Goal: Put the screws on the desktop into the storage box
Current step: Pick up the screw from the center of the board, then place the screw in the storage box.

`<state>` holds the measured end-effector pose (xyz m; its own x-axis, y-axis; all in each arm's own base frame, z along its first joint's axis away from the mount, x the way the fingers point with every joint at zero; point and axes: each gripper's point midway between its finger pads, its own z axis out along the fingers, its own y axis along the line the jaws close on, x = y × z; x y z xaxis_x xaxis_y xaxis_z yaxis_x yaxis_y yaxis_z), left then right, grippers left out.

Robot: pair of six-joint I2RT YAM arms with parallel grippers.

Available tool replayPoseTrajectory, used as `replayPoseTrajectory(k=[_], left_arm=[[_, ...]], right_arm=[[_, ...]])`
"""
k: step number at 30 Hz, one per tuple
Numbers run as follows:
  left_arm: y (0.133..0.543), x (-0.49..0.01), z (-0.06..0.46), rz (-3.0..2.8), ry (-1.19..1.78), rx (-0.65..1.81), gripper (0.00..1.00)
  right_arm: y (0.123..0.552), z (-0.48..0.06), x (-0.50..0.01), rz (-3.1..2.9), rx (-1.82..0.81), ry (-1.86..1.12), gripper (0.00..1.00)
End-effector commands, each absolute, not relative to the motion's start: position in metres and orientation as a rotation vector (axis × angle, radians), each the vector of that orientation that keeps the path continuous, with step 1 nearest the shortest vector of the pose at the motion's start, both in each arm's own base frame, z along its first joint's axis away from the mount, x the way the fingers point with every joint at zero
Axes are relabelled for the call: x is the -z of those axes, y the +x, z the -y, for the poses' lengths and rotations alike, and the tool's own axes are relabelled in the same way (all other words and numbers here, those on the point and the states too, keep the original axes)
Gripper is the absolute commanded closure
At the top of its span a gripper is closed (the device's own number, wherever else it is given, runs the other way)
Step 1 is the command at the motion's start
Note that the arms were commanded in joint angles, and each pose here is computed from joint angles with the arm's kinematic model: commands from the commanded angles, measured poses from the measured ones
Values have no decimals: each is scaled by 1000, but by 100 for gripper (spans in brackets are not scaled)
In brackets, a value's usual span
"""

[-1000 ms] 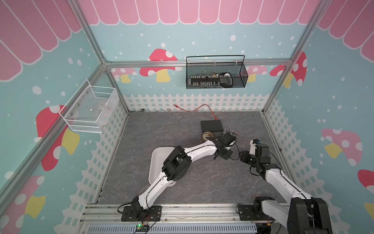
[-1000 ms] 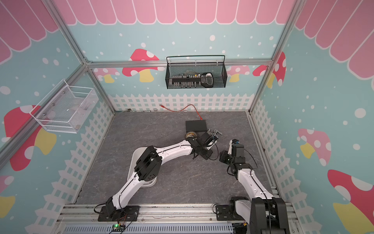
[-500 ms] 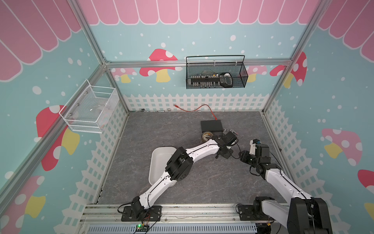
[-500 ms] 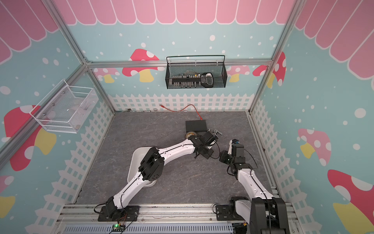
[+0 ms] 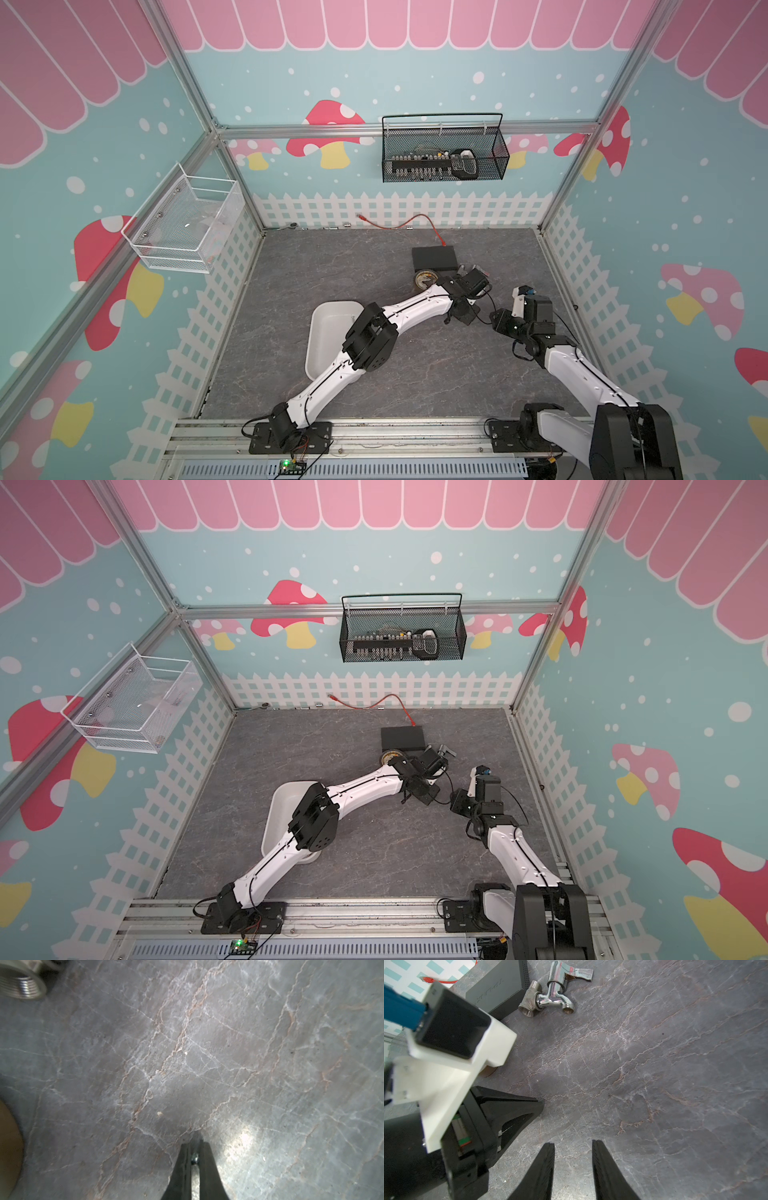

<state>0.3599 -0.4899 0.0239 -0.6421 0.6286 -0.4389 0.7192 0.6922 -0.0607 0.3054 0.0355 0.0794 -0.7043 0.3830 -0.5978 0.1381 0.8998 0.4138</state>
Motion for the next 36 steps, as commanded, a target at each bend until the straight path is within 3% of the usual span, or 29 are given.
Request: replayPoseTrajectory(k=[1, 11, 16, 22, 28, 33, 36], left_arm=[[345, -2, 469, -2617, 1074, 230, 100], [345, -98, 488, -2451, 944, 346, 100], [332, -129, 471, -2418, 879, 386, 100], [316, -158, 387, -2416, 641, 320, 100], [298, -174, 253, -2441, 202, 341, 100], [277, -144, 167, -2474, -67, 340, 100], [274, -133, 149, -2480, -134, 326, 100]], right_arm=[[306, -35, -77, -2345, -450, 377, 64], [306, -36, -77, -2347, -457, 374, 64], [305, -37, -76, -2351, -462, 373, 64], [304, -38, -75, -2354, -471, 371, 64], [305, -41, -73, -2355, -495, 370, 64], [305, -43, -72, -2357, -509, 369, 64], [305, -43, -71, -2356, -512, 369, 64]])
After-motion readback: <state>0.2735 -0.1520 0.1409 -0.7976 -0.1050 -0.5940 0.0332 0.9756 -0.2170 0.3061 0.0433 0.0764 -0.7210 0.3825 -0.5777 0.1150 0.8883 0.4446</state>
